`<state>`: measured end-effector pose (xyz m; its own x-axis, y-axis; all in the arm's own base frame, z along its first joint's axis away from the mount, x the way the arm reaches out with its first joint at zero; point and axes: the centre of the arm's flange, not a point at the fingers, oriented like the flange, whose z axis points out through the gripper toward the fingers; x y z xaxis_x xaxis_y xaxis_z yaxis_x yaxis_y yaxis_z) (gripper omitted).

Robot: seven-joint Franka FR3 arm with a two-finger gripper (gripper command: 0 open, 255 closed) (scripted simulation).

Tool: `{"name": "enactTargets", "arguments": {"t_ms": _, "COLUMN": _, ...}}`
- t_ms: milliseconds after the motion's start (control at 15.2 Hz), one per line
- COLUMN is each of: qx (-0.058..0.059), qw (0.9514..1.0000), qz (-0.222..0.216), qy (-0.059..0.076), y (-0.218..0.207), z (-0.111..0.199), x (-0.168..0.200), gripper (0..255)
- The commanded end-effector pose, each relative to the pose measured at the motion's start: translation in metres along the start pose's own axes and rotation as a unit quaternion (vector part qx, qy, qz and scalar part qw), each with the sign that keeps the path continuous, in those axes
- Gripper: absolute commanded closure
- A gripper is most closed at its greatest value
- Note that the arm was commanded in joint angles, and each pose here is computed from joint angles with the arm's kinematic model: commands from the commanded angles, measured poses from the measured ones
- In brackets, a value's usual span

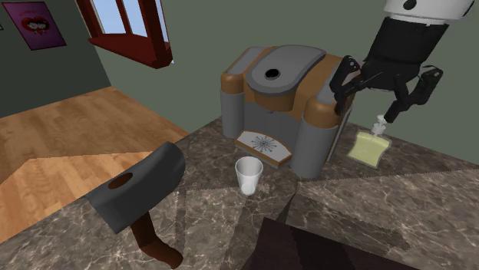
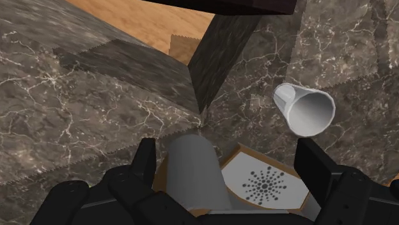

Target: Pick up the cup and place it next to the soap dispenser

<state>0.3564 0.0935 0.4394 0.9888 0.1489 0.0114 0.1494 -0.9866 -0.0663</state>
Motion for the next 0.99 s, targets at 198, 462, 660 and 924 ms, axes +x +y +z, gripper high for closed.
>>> {"name": "enactTargets", "arguments": {"t_ms": 198, "qx": 0.005, "qw": 1.0, "qz": 0.0, "qy": 0.002, "y": -0.03, "z": 0.057, "x": 0.015, "gripper": 0}}
{"name": "enactTargets", "arguments": {"t_ms": 462, "qx": 0.009, "qw": 1.0, "qz": 0.0, "qy": 0.002, "y": -0.053, "z": 0.102, "x": 0.028, "gripper": 0}}
{"name": "enactTargets", "arguments": {"t_ms": 660, "qx": 0.012, "qw": 0.9999, "qz": -0.001, "qy": 0.002, "y": -0.071, "z": 0.136, "x": 0.038, "gripper": 0}}
{"name": "enactTargets", "arguments": {"t_ms": 924, "qx": 0.016, "qw": 0.9999, "qz": -0.001, "qy": 0.003, "y": -0.095, "z": 0.18, "x": 0.051, "gripper": 0}}
